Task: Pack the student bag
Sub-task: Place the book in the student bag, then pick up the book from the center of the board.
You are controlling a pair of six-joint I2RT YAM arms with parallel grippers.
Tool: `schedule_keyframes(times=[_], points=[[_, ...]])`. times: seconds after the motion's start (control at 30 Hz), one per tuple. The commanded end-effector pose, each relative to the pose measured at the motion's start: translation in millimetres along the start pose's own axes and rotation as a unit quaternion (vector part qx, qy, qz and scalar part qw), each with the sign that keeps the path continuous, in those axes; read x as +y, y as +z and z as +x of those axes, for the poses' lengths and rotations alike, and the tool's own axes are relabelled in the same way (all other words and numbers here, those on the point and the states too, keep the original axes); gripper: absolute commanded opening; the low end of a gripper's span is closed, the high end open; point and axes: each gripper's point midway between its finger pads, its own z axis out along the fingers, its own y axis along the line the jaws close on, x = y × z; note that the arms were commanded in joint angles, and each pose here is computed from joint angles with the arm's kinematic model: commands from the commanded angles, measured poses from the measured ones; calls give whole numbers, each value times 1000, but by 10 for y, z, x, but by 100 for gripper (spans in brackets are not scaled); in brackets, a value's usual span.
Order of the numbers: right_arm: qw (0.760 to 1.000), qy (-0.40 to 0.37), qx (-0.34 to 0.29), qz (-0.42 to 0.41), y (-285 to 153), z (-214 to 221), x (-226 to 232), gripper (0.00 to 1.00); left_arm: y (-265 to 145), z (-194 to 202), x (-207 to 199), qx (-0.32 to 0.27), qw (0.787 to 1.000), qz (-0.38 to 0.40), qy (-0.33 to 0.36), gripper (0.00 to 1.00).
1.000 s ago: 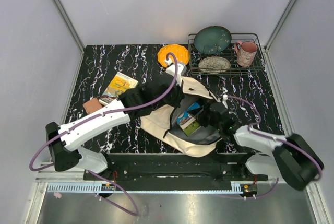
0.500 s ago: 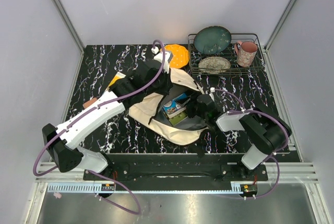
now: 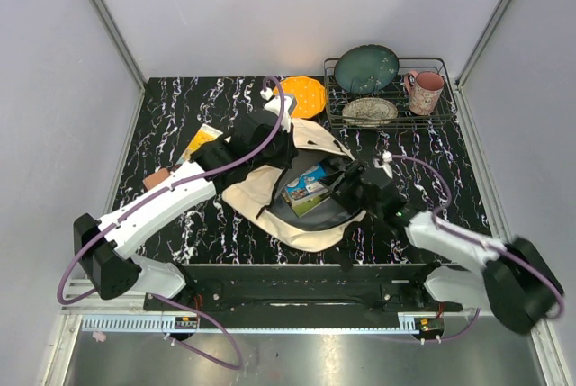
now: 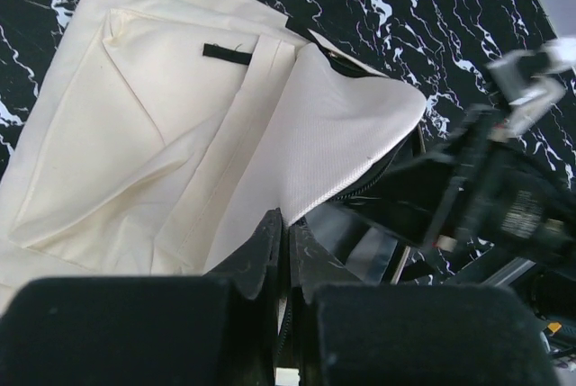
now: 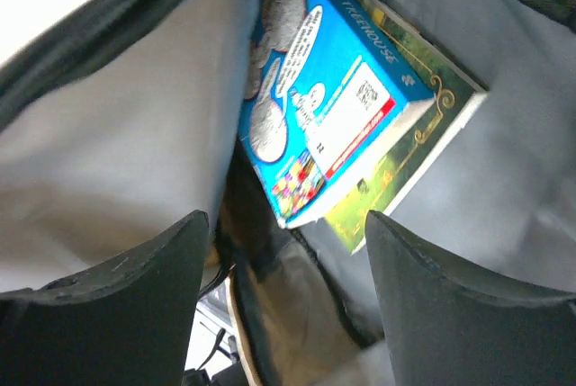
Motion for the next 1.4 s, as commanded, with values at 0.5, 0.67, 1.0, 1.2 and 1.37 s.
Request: schedule_keyframes(times=[0.5, 0.67, 1.0, 1.2, 1.37], points=[[986, -52, -129, -96, -1846, -545, 246, 74, -418, -437, 801, -99, 988, -116, -30, 99], [986, -132, -29, -98, -1466, -262, 645, 75, -600, -610, 1571, -103, 975, -191, -39, 99], [957, -135, 127, -222, -1092, 308, 1227, 75, -281, -413, 2851, 45, 970, -222, -91, 99], [956, -153, 144, -203, -1128, 372, 1104, 75, 108, -85, 3443, 109, 957, -239, -126, 99], [961, -135, 160, -182, -1244, 447, 853, 75, 291, 156, 3799, 133, 945, -267, -137, 99]])
